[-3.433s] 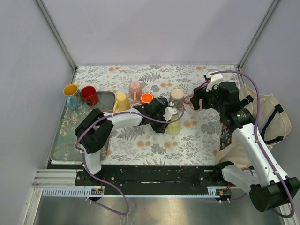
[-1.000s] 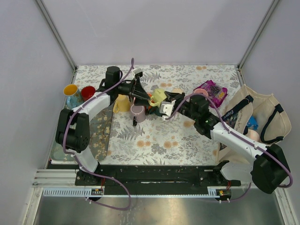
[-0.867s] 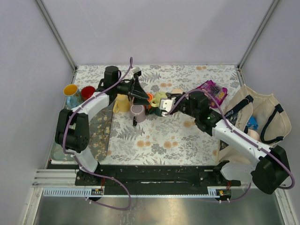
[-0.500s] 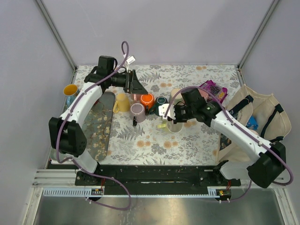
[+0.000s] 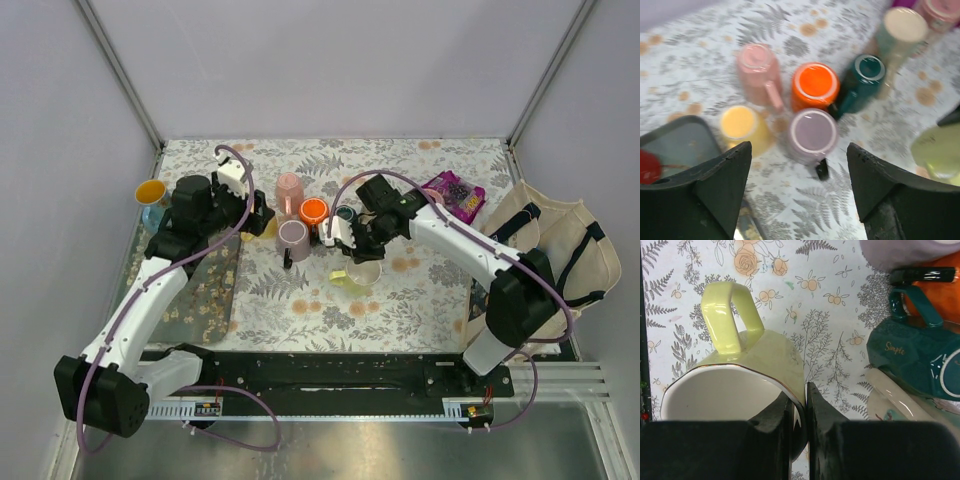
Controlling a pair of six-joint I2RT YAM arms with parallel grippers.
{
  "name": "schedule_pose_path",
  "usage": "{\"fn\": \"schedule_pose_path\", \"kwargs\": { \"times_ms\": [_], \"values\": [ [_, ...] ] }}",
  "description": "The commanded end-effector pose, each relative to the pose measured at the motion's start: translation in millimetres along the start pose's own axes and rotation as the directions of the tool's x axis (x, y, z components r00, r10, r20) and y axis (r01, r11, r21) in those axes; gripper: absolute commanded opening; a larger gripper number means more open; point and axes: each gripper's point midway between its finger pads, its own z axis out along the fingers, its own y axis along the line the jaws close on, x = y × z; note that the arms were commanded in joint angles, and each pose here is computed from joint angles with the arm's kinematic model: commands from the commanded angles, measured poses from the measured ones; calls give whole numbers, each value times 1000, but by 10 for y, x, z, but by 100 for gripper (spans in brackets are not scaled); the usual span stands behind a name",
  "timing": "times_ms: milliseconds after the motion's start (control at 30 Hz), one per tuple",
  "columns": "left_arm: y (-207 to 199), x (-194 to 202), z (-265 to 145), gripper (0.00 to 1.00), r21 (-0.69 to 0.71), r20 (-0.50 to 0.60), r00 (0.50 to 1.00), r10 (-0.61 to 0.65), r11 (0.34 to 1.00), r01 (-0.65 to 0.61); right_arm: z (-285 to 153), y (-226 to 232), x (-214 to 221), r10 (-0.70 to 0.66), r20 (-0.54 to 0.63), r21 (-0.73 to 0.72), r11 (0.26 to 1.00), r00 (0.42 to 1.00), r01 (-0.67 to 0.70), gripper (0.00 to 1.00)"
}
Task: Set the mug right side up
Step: Turn over the cup at the center of the board, then place the cup at the center of the board.
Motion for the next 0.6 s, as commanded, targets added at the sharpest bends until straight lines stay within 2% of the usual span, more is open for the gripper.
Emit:
{"fn": "schedule_pose_path", "kwargs": {
  "times_ms": [0,367,567],
  "values": [
    [402,-335,-181,80,-235,121,989,81,971,-50,-16,-143,-201,-67,20,11,998,998,67,3],
    [381,-356,-352,81,-233,61,970,236,948,-216,278,-297,-92,-74,-51,-9,997,996,74,4],
    [336,-430,-344,81,-202,66,961,269,947,-252,370,-315,-4,-79,-73,-20,997,994,78,6]
  ]
}}
